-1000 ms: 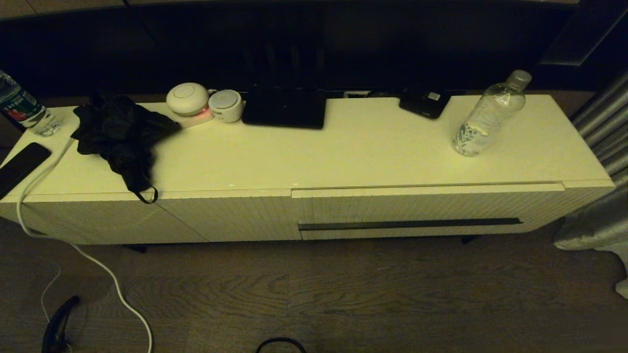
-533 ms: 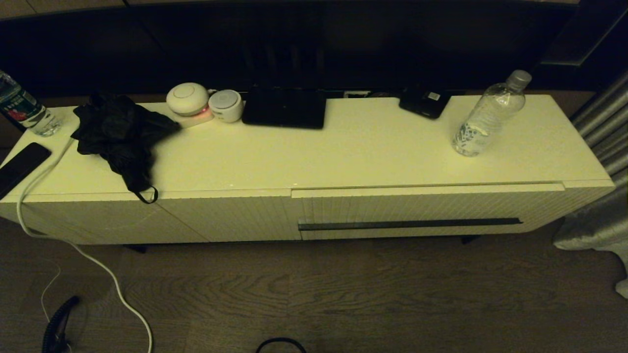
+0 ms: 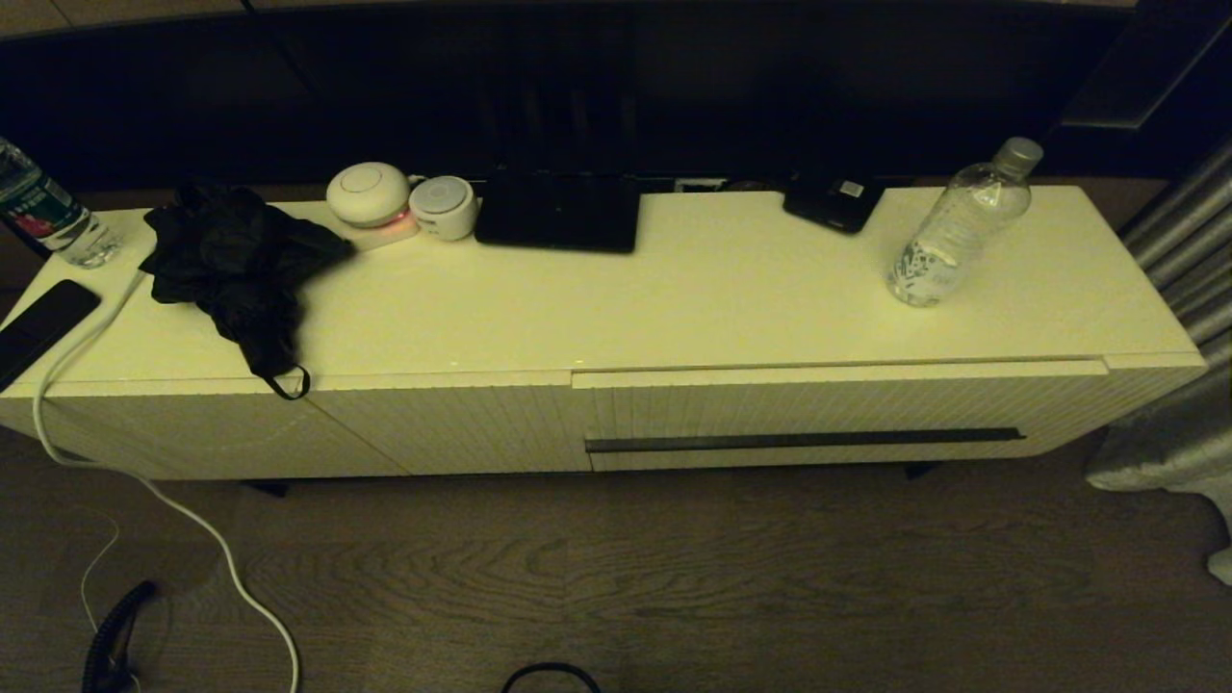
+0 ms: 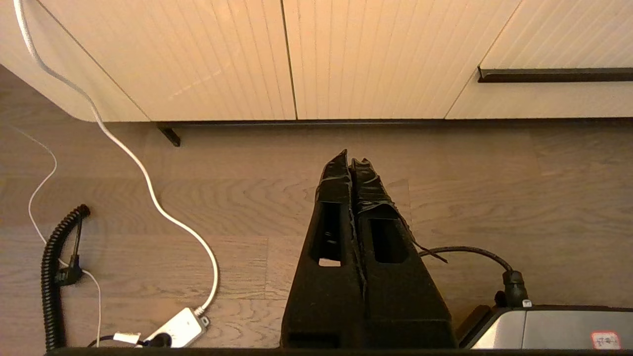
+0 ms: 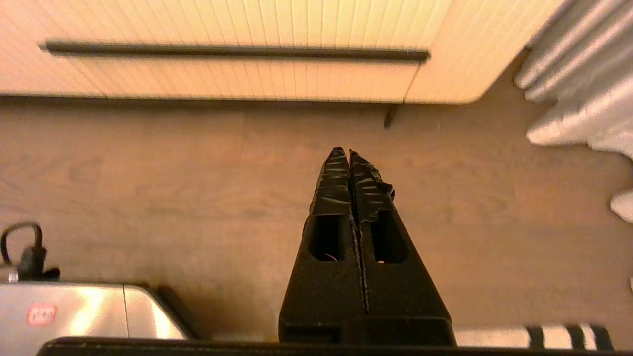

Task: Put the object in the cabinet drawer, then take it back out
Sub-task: Open the drawer

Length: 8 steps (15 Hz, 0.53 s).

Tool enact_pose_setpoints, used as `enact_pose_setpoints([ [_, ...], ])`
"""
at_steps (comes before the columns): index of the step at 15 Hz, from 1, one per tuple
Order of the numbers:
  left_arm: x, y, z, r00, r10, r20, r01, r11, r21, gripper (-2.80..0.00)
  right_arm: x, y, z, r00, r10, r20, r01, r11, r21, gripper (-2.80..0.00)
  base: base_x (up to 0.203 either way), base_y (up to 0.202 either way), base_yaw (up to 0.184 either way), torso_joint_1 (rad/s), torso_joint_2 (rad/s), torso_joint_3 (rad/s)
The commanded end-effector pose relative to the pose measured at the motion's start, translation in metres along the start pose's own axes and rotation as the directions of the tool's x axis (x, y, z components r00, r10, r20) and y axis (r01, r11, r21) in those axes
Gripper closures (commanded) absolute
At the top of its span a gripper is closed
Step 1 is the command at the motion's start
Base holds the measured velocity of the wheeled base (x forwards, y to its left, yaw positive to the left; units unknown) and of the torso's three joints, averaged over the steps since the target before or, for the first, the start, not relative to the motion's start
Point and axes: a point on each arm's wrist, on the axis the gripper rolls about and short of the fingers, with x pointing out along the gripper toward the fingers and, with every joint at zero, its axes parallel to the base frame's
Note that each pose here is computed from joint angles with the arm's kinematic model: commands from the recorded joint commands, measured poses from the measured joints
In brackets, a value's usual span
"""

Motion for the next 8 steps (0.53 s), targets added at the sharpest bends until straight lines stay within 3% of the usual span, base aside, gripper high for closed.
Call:
enact_pose_setpoints([
  [1,0.000,0.000,0.000,1.000,0.000,0.002,0.000,1.000,0.000,0.00,-0.009,0.000,0.025,0.999,0.003,0.054,-0.004,1.000,0.006,0.00,0.000,0.000,0.000,0.000,0.00,0.000],
  [4,0.000,0.000,0.000,1.000,0.000,0.000,0.000,1.000,0.000,0.00,-0.034,0.000,0.067,0.997,0.021,0.080,-0.022,1.000,0.014,0.00,0.000,0.000,0.000,0.000,0.00,0.000],
  [6,0.000,0.000,0.000,1.000,0.000,0.000,0.000,1.000,0.000,0.00,-0.046,0.001,0.096,0.990,0.067,0.126,-0.059,0.996,-0.070,0.00,0.000,0.000,0.000,0.000,0.00,0.000],
  [8,0.000,0.000,0.000,1.000,0.000,0.000,0.000,1.000,0.000,0.00,-0.037,0.003,0.128,0.992,0.088,0.091,-0.075,0.988,-0.134,0.00,0.000,0.000,0.000,0.000,0.00,0.000],
])
